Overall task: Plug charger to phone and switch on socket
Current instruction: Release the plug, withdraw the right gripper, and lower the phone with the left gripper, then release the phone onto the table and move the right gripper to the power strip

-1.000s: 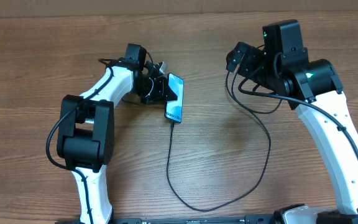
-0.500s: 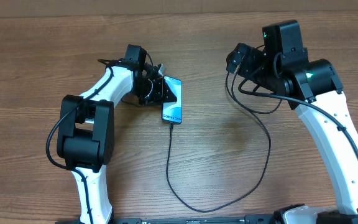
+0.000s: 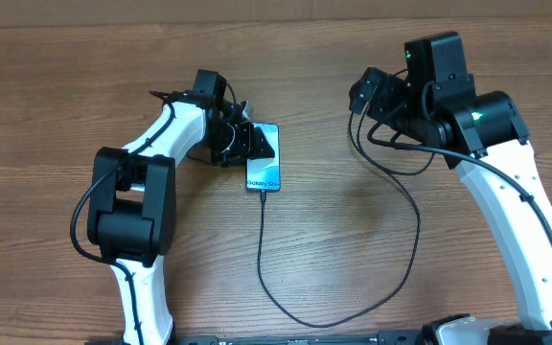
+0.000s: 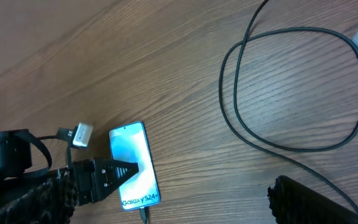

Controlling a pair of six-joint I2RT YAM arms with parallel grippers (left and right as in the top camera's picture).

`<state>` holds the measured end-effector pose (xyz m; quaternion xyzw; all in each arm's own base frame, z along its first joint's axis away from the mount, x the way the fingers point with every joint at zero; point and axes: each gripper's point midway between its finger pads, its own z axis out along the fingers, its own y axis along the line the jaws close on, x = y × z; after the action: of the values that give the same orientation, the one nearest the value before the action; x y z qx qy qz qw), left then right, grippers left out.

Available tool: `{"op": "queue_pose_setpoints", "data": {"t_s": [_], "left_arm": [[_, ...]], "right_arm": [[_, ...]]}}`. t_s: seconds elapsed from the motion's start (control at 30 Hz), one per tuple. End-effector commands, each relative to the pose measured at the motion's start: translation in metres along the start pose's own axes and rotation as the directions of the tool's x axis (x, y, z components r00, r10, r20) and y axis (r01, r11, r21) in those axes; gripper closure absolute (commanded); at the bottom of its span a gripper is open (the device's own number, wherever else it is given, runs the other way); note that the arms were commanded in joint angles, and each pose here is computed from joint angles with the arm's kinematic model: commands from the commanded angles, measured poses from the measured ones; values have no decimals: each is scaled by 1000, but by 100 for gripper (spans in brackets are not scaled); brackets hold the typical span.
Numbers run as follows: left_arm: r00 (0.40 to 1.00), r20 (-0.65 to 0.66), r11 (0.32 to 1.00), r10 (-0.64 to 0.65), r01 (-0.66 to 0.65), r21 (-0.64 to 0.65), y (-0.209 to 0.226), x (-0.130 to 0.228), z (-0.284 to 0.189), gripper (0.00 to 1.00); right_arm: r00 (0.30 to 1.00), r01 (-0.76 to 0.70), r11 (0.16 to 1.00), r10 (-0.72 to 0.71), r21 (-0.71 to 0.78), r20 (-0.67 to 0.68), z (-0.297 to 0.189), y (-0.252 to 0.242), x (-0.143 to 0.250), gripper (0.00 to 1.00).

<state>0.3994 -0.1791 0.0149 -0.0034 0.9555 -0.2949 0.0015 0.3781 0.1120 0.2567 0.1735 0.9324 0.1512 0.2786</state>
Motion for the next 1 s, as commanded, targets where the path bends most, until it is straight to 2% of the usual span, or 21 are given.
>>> {"op": "queue_pose_setpoints", "data": {"t_s": [0.0,0.23,0.43,0.77,0.83,0.97], "left_arm": [[1000,18,999,14,-13,-44,3,-1,-5,39],[1000,16,998,8,-7,-66,8,0,-6,30],[1000,24,997,0,2,-73,12,-2,-8,16],[998,58,996,-38,43,-76,23,-12,-29,11],[996,77,992,-49,57,-109,27,-18,-43,11],[989,135,962,-53,86,-259,38,-31,-85,12]], "right_arm": [[999,-5,999,6,-32,39,-18,5,-8,0],[999,-5,1000,6,-31,38,-18,5,-8,0],[999,-5,1000,6,-26,37,-18,4,-8,0],[998,2,999,-6,54,69,-18,-11,-12,0],[997,-10,998,5,69,71,-19,-18,-15,0],[995,-53,990,41,129,93,-19,-40,-25,0]]}}
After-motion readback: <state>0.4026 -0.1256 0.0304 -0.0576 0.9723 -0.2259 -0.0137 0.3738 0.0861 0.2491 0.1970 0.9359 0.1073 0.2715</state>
